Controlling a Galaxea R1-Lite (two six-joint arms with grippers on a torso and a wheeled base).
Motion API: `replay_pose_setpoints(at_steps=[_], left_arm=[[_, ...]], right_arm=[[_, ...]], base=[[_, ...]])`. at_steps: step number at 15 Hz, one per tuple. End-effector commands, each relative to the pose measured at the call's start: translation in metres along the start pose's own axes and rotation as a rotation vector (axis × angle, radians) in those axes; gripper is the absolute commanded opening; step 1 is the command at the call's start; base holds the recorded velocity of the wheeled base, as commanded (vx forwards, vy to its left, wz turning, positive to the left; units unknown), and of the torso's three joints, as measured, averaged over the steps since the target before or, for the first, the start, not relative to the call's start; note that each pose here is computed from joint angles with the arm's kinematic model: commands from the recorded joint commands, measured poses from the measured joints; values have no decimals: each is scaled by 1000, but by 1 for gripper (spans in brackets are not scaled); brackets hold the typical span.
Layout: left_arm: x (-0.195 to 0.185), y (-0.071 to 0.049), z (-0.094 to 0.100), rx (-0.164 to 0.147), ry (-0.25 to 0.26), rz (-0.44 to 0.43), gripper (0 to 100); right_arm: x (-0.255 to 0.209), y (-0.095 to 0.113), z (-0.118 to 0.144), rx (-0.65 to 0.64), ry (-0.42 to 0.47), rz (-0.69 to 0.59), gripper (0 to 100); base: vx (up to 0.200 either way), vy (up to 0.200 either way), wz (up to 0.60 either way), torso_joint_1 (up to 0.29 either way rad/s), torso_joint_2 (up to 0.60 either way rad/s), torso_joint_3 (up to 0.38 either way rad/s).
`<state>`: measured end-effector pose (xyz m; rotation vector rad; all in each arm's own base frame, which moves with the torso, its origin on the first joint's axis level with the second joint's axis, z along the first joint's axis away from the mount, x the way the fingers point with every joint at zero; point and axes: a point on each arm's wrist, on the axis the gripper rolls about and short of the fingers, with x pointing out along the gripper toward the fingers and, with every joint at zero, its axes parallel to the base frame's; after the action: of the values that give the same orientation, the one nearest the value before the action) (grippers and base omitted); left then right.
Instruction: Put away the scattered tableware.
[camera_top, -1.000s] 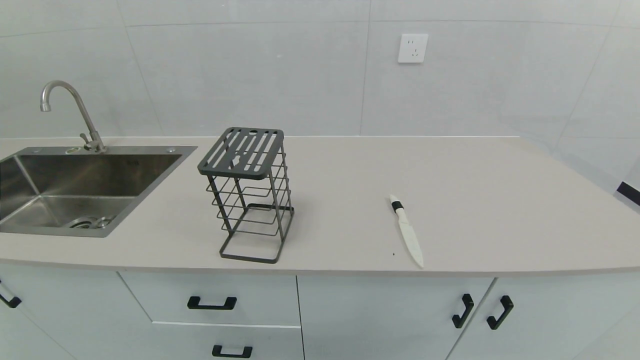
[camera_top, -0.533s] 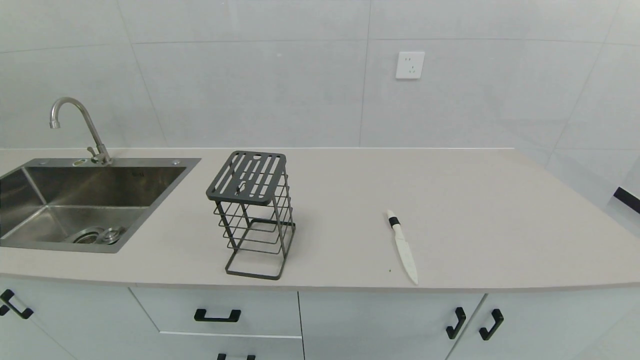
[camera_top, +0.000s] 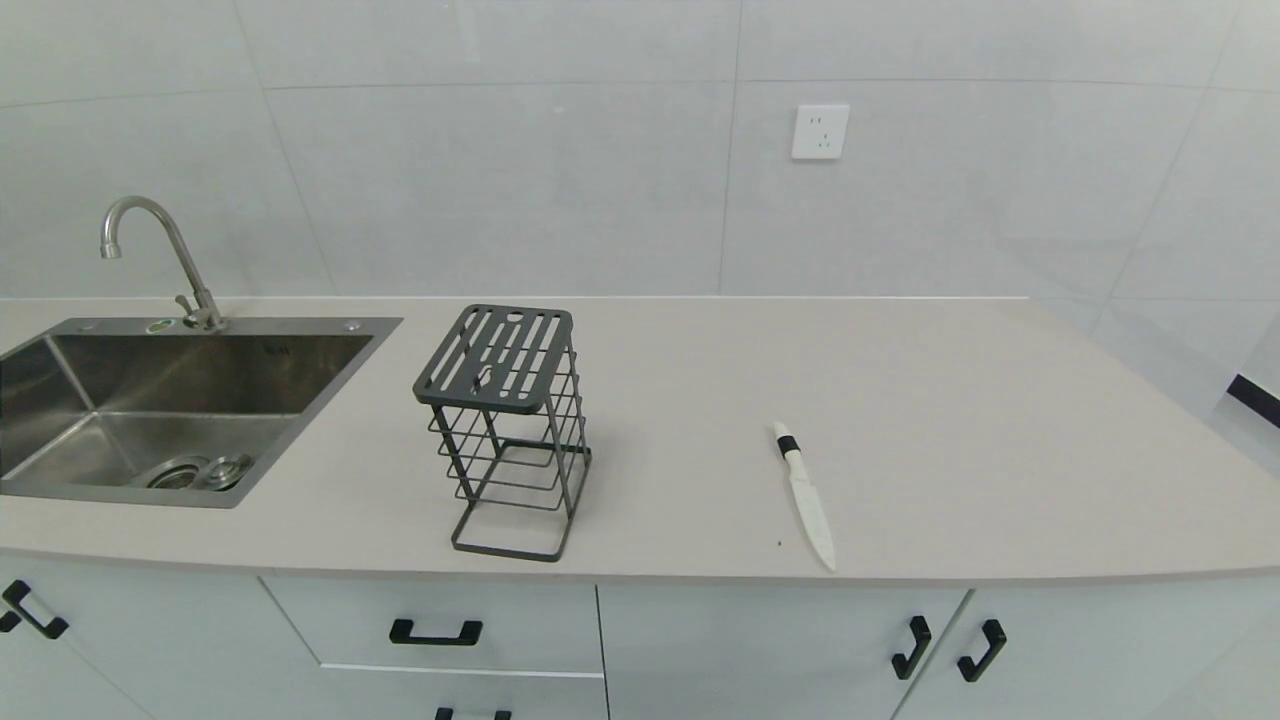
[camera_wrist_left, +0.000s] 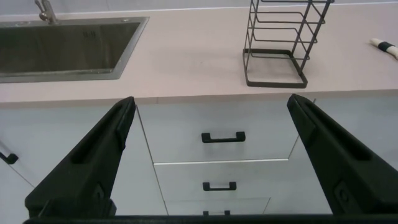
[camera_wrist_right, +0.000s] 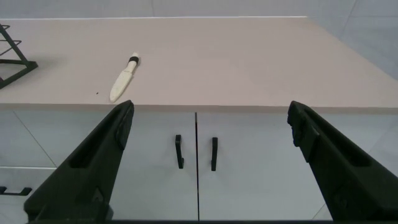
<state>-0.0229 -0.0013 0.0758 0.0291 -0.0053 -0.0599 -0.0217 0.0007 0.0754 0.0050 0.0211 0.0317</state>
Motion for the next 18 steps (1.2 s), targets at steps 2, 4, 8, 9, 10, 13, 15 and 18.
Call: replay_pose_setpoints(at_steps=[2, 4, 8, 9, 10, 13, 15, 18], left_arm=[[0, 0, 0, 0, 0, 0, 100], [0, 0, 0, 0, 0, 0, 100], [0, 0, 0, -1, 0, 3, 100], [0, 0, 0, -3, 1, 3, 100], [0, 0, 0, -3, 0, 3, 100], [0, 0, 0, -3, 0, 3, 100], [0, 0, 0, -3, 0, 3, 100], [0, 0, 0, -4, 0, 3, 100]], right_arm=[[0, 0, 0, 0, 0, 1, 100], [0, 0, 0, 0, -1, 1, 100], [0, 0, 0, 0, 0, 1, 100], [0, 0, 0, 0, -1, 1, 100], [0, 0, 0, 0, 0, 1, 100], [0, 0, 0, 0, 0, 1, 100], [0, 0, 0, 0, -1, 1, 100], [0, 0, 0, 0, -1, 1, 100]], base=[[0, 0, 0, 171, -342, -178], [0, 0, 0, 163, -339, -161], [150, 0, 0, 32, -68, -33], [0, 0, 0, 0, 0, 0], [0, 0, 0, 0, 0, 0], [0, 0, 0, 0, 0, 0], [0, 0, 0, 0, 0, 0], [0, 0, 0, 0, 0, 0]])
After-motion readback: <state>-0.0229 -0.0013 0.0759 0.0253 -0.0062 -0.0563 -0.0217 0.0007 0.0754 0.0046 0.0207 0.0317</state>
